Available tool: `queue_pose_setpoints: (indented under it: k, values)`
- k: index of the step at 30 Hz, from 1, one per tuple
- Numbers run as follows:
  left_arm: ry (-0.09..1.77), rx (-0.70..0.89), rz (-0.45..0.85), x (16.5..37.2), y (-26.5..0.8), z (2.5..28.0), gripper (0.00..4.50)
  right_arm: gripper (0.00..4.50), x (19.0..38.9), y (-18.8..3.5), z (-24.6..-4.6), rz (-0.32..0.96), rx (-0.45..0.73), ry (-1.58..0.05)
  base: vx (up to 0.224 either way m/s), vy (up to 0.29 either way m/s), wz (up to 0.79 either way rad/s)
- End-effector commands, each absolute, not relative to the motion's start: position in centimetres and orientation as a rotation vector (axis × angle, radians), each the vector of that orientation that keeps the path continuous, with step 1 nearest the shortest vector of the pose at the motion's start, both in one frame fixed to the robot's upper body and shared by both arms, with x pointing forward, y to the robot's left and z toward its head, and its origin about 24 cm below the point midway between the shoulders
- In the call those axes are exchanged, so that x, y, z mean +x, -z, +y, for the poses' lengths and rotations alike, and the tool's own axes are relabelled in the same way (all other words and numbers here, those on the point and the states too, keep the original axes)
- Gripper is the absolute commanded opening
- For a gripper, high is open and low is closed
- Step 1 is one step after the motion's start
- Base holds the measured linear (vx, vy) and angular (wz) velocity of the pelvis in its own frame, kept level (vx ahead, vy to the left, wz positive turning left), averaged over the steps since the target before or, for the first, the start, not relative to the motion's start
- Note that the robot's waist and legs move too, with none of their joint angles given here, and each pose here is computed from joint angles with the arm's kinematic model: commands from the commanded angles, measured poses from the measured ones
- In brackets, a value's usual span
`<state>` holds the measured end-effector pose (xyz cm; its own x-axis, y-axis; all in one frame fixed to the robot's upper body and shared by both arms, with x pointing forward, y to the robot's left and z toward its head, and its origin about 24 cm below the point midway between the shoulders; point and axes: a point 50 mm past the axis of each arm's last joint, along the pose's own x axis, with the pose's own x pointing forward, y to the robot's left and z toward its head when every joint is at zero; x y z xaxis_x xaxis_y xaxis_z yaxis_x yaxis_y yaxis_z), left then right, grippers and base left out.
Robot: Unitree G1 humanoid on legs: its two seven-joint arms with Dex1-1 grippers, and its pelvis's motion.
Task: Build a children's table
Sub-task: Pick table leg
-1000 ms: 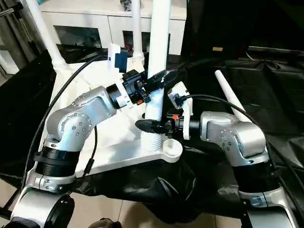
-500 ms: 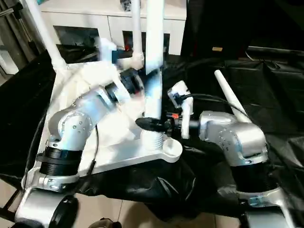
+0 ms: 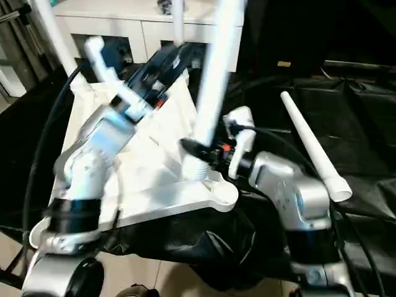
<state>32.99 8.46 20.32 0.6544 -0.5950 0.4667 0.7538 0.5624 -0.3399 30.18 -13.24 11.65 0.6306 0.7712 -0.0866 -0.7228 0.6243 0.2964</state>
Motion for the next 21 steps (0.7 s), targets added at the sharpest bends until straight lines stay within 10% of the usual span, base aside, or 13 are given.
queue_pose_setpoints:
  k: [1, 10, 21]
  values:
    - [0.841, -0.363, -0.273, 32.6, -18.9, 9.1, 2.99, 1.89, 30.0, -12.3, -14.0, 0.145, 0.195, -0.799, 0.0, 0.0, 0.0]
    - [1.222, 0.15, 0.115, 28.7, -10.7, 8.9, 2.99, 1.88, 29.2, -11.2, -15.5, 0.156, 0.068, -0.683, 0.0, 0.0, 0.0]
    - [1.199, 0.224, 0.441, 27.5, -5.7, 9.5, 2.99, 1.88, 28.2, -10.2, -14.6, 0.193, 0.046, -0.69, 0.0, 0.0, 0.0]
